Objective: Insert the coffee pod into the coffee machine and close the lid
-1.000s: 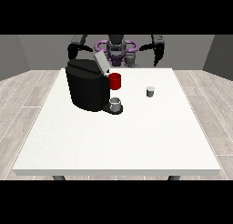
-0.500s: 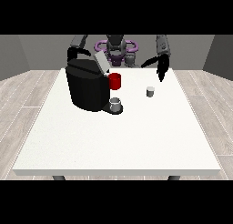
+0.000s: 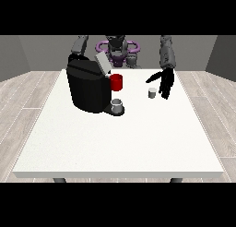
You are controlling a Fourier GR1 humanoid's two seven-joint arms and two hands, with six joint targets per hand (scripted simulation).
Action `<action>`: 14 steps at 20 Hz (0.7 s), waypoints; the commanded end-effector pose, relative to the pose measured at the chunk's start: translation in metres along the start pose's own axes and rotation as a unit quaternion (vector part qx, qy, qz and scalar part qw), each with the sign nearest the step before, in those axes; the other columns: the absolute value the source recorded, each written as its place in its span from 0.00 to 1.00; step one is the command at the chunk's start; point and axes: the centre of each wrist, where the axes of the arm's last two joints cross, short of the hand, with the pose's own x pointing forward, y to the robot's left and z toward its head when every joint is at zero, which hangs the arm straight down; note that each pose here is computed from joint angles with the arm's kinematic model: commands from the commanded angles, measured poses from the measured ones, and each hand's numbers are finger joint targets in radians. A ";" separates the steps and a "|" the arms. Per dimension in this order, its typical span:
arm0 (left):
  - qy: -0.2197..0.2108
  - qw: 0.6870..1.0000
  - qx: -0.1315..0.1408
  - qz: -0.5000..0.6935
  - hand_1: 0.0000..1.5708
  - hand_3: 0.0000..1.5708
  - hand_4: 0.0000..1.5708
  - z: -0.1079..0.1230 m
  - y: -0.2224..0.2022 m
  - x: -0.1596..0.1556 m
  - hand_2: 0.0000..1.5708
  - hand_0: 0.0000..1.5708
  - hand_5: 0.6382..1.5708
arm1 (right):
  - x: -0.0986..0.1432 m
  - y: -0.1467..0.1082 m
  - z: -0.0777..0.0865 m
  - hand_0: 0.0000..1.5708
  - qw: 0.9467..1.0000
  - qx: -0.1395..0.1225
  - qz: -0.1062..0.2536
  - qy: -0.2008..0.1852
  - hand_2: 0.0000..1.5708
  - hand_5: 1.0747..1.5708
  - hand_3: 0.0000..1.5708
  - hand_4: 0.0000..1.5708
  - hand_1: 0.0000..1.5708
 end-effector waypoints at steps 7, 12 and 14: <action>0.056 0.996 -0.030 -0.069 0.00 0.00 0.00 -0.022 0.024 -0.011 0.00 0.00 1.00 | 0.008 0.004 -0.019 0.00 1.000 -0.006 0.008 -0.023 0.00 1.00 0.00 0.23 0.00; 0.053 0.994 -0.065 -0.075 0.00 0.00 0.00 -0.019 0.002 -0.028 0.00 0.00 1.00 | -0.002 -0.014 -0.010 0.00 1.000 -0.009 0.016 -0.007 0.00 1.00 0.00 0.21 0.00; 0.073 0.991 -0.071 -0.082 0.00 0.00 0.00 -0.033 0.003 -0.014 0.00 0.00 1.00 | 0.010 0.002 -0.024 0.00 1.000 -0.008 0.012 0.005 0.00 1.00 0.00 0.24 0.00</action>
